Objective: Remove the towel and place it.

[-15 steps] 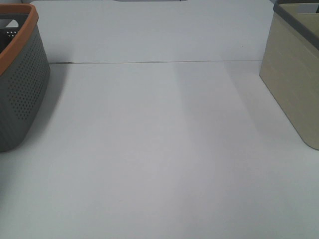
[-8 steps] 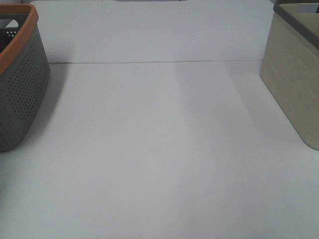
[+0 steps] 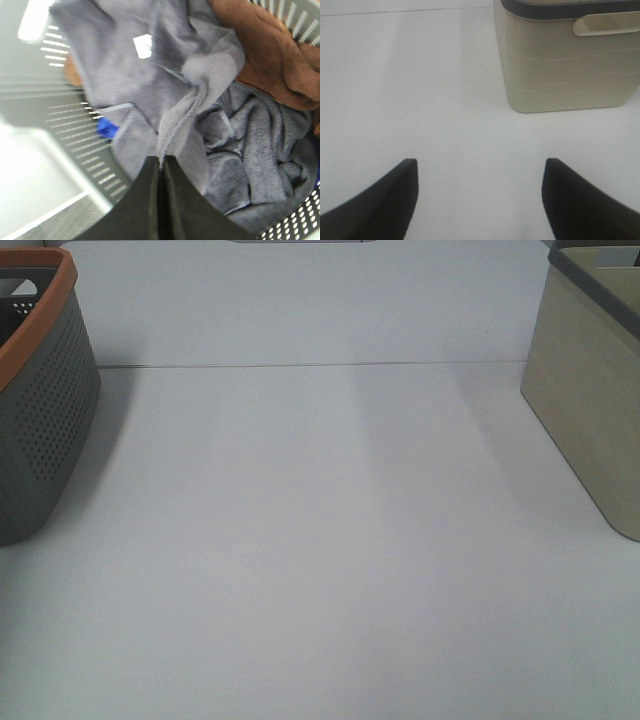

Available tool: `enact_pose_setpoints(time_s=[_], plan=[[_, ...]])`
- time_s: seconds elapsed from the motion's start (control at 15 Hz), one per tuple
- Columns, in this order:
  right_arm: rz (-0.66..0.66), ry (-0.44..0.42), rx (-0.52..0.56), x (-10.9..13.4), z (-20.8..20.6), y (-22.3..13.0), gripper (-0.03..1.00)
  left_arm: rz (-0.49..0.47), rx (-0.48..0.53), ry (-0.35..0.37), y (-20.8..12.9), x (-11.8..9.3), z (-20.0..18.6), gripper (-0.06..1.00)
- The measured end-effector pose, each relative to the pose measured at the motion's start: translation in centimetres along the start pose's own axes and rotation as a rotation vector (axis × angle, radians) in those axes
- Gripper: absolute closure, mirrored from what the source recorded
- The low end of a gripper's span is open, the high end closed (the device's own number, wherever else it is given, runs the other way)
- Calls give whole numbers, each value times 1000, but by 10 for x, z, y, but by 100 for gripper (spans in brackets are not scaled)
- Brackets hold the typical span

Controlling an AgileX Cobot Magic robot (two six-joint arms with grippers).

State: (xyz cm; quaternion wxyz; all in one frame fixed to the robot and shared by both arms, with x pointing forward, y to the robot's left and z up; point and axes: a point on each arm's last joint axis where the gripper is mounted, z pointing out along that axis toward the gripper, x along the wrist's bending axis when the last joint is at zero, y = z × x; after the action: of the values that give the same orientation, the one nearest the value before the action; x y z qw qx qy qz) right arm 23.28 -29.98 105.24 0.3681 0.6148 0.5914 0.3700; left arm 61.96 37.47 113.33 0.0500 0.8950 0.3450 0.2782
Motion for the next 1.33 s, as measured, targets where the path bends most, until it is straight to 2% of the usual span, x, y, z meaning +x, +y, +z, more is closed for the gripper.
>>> enact_pose_setpoints(time_s=[0.13, 0.2, 0.27, 0.73, 0.93, 1.0, 1.13, 1.33], plan=[[0, 0, 0, 0, 0, 0, 27, -29, -38, 60, 0, -1, -34, 94], [0, 0, 0, 0, 0, 0, 27, -32, -45, 72, -1, -1, -41, 94], [0, 0, 0, 0, 0, 0, 27, -44, -70, 91, -2, -5, -63, 94], [0, 0, 0, 0, 0, 0, 27, -77, -169, 80, 2, -13, -103, 94], [0, 0, 0, 0, 0, 0, 27, -79, -250, 117, 8, -12, -140, 94], [0, 0, 0, 0, 0, 0, 27, -81, -301, 145, 11, -11, -157, 94], [0, 0, 0, 0, 0, 0, 27, -69, -450, 157, 22, -12, -186, 94], [0, 0, 0, 0, 0, 0, 27, -44, -628, 94, 36, -20, -203, 94]])
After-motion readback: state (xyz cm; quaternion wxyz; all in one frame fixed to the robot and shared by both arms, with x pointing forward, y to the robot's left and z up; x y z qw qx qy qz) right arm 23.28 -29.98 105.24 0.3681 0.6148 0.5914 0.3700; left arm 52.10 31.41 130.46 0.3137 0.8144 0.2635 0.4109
